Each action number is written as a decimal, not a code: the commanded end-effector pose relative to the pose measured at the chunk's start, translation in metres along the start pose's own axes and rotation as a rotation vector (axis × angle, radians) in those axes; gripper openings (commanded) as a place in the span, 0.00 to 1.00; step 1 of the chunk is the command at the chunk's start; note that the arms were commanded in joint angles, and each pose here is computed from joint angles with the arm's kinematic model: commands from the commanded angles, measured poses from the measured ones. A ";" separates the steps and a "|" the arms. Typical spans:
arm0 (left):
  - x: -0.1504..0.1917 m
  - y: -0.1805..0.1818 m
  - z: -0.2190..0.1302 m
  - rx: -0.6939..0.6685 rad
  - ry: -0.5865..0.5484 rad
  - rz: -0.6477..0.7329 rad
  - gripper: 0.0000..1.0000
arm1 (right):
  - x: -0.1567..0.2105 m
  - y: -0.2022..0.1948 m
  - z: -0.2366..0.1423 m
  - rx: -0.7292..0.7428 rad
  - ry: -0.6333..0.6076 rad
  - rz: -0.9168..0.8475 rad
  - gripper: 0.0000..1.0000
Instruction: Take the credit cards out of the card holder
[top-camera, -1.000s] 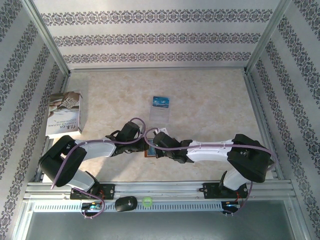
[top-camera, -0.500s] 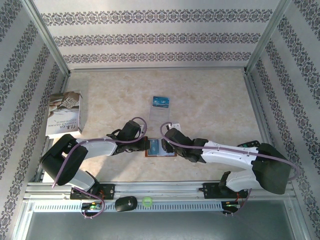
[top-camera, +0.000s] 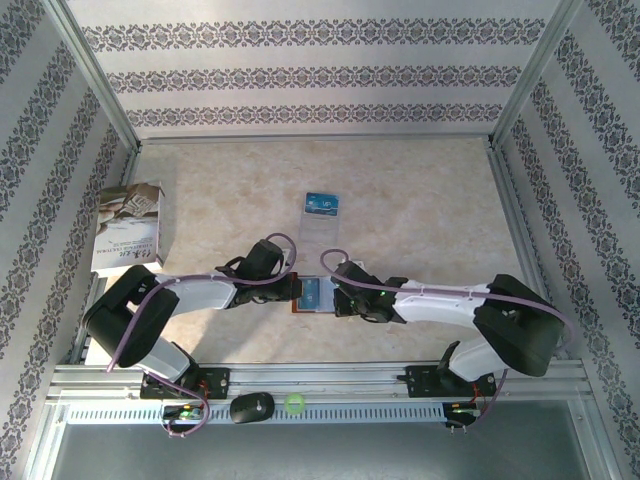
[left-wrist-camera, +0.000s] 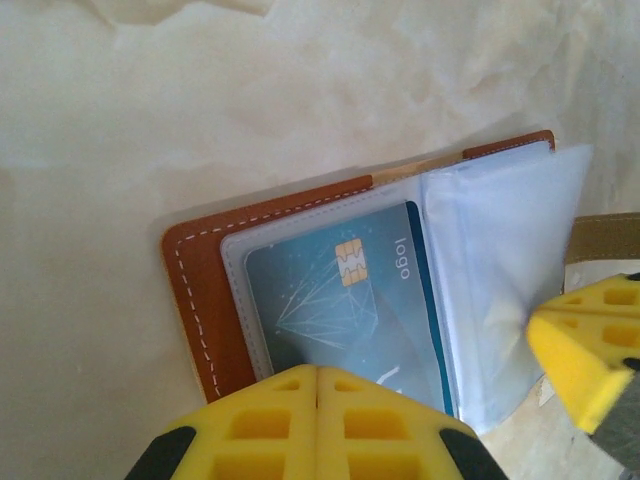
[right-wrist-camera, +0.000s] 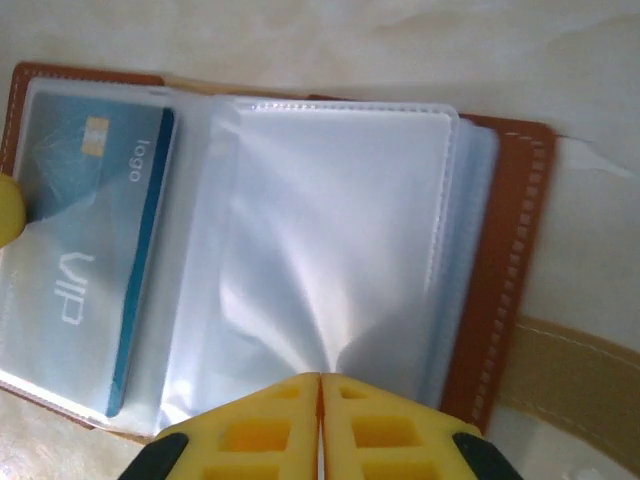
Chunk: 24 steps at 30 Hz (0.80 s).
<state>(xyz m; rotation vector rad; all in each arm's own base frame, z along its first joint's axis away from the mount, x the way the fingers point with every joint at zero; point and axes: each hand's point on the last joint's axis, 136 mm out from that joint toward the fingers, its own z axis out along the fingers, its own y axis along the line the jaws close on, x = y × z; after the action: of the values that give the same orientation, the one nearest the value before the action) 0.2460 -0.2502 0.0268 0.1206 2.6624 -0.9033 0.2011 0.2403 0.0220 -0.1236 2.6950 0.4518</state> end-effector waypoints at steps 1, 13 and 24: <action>0.013 0.011 0.005 -0.044 0.051 0.007 0.00 | 0.002 -0.033 -0.009 0.147 -0.020 0.058 0.09; -0.008 -0.020 -0.020 0.035 -0.028 0.063 0.20 | -0.036 0.063 -0.040 -0.257 -0.019 -0.108 0.25; 0.005 0.001 -0.009 -0.037 0.028 0.069 0.14 | -0.029 0.064 -0.001 -0.245 0.099 -0.048 0.20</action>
<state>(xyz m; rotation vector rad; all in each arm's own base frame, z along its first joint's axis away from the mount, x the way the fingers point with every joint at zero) 0.2441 -0.2474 0.0438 0.1809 2.6342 -0.8875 0.2124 0.2920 0.0456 -0.2865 2.7279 0.7284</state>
